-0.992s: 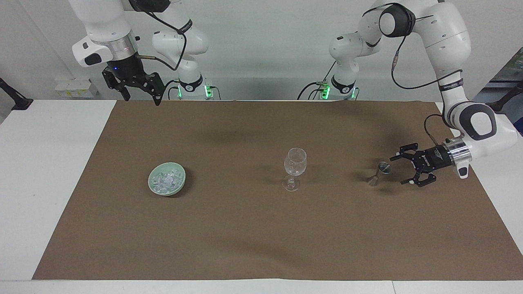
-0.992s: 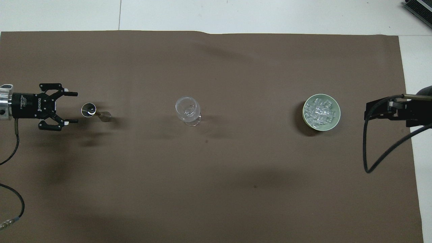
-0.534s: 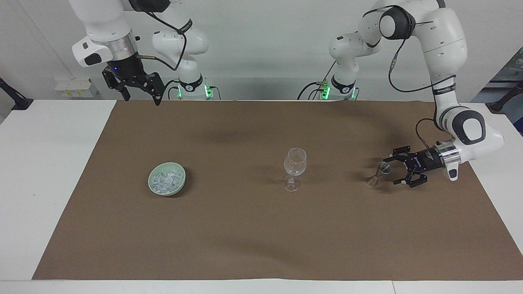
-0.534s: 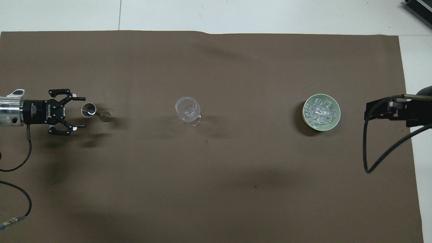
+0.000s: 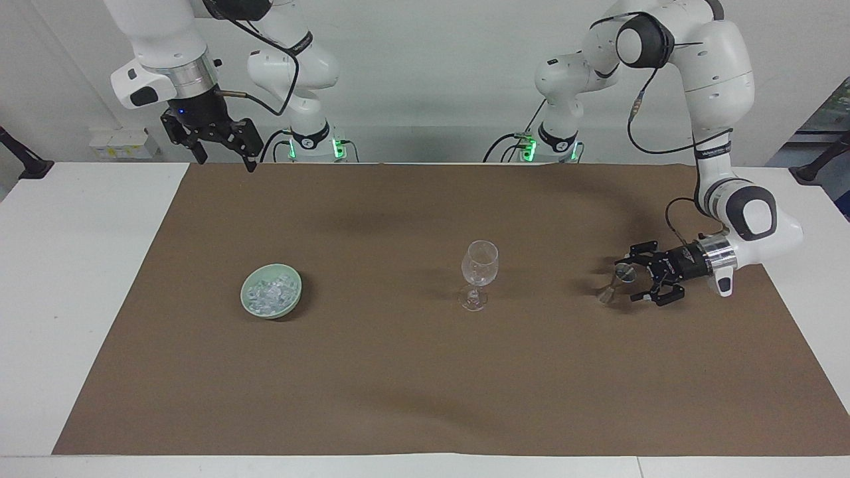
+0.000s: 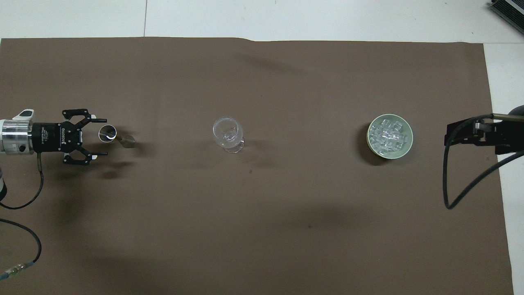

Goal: Pour wine and add ice with both arms
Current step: 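Close the left gripper around the small dark cup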

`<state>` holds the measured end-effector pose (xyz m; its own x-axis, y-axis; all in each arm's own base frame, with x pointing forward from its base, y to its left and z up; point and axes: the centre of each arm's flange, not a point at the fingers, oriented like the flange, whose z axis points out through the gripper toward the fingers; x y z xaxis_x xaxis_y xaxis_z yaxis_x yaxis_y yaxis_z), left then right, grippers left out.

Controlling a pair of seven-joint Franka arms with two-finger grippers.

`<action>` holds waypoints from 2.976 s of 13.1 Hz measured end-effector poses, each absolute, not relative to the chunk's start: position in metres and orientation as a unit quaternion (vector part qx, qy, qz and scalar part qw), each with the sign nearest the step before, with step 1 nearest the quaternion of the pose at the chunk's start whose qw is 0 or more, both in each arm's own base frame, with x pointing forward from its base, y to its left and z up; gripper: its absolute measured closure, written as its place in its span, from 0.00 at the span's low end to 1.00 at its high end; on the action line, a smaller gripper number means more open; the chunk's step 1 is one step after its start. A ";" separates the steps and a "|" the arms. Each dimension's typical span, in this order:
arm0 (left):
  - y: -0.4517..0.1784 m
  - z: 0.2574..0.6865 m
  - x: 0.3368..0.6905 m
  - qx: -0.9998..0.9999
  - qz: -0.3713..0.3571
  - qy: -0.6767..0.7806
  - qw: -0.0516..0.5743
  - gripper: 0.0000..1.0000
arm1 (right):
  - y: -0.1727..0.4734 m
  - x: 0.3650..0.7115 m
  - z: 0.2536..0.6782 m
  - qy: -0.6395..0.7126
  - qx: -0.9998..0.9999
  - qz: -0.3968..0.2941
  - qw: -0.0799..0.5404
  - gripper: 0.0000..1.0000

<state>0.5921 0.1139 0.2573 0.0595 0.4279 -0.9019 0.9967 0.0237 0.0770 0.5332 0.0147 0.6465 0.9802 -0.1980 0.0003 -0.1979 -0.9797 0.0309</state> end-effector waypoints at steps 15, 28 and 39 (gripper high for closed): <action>0.097 0.245 0.590 0.584 -0.357 0.597 0.418 0.05 | 0.015 0.533 0.646 -0.099 0.995 -0.002 0.015 0.00; 0.100 0.244 0.588 0.579 -0.356 0.601 0.420 0.41 | 0.015 0.533 0.646 -0.099 0.995 -0.002 0.015 0.00; 0.103 0.245 0.587 0.577 -0.358 0.601 0.422 0.79 | 0.015 0.533 0.646 -0.099 0.995 -0.002 0.015 0.00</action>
